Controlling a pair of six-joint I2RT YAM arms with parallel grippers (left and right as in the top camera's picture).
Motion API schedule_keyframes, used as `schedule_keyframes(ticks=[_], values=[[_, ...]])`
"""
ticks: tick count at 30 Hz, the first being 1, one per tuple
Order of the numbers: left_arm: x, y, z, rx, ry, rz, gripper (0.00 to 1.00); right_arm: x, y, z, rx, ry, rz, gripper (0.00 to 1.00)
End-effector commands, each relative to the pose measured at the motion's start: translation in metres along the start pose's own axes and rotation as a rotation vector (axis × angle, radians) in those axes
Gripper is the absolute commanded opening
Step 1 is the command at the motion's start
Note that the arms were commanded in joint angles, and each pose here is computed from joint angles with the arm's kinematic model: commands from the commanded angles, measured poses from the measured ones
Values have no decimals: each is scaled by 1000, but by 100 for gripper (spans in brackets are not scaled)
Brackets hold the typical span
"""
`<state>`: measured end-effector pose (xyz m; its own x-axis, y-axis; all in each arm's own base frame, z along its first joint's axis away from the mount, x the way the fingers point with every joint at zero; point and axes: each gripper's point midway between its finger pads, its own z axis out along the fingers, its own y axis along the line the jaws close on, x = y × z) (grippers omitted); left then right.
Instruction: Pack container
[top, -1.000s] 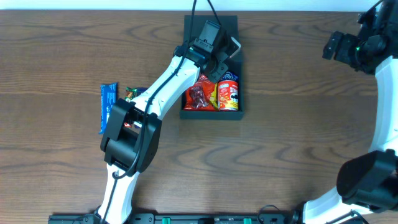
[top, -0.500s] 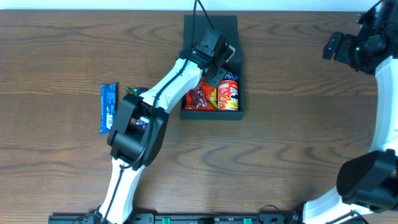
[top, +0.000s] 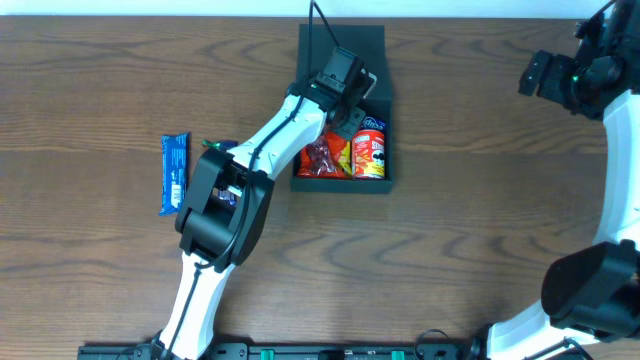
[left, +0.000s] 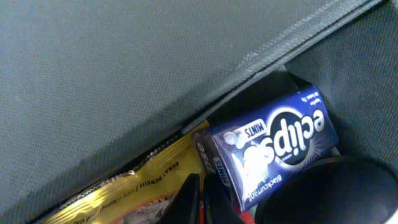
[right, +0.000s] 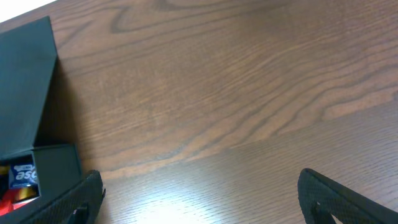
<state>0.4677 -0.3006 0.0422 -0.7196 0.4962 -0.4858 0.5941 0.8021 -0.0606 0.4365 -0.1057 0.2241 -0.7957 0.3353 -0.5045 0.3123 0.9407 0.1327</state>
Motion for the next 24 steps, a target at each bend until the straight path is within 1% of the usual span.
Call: schedule_keyframes(ticks=[1,7,9,12,13,15,16,17,20,24], values=[[4,-20,4,53,9,2,6,-4,-1,-5,3,-17,-14,99],[3,-17,3,28,8,8,6,-3,-1,-5,3,-16,-14,99],[0,-11,1,-6,0,7,6,-3,-1,-5,3,-16,-14,99],[-11,-9,-9,-15,-29,8,6,-2,-1,-4,2,-10,-14,98],[-14,-9,-12,-15,-40,9,6,3,3,0,-23,5,-31,85],[-15,-9,-12,-15,-40,9,6,24,28,14,-188,68,-75,21],[-15,-9,-12,-15,-39,9,6,34,33,21,-228,92,-71,7],[-15,-9,-12,-15,-40,9,6,44,36,30,-254,117,-64,1],[-15,-9,-12,-15,-39,9,6,82,50,50,-369,208,-34,1],[-15,-9,-12,-15,-40,9,6,130,66,66,-472,317,-29,1]])
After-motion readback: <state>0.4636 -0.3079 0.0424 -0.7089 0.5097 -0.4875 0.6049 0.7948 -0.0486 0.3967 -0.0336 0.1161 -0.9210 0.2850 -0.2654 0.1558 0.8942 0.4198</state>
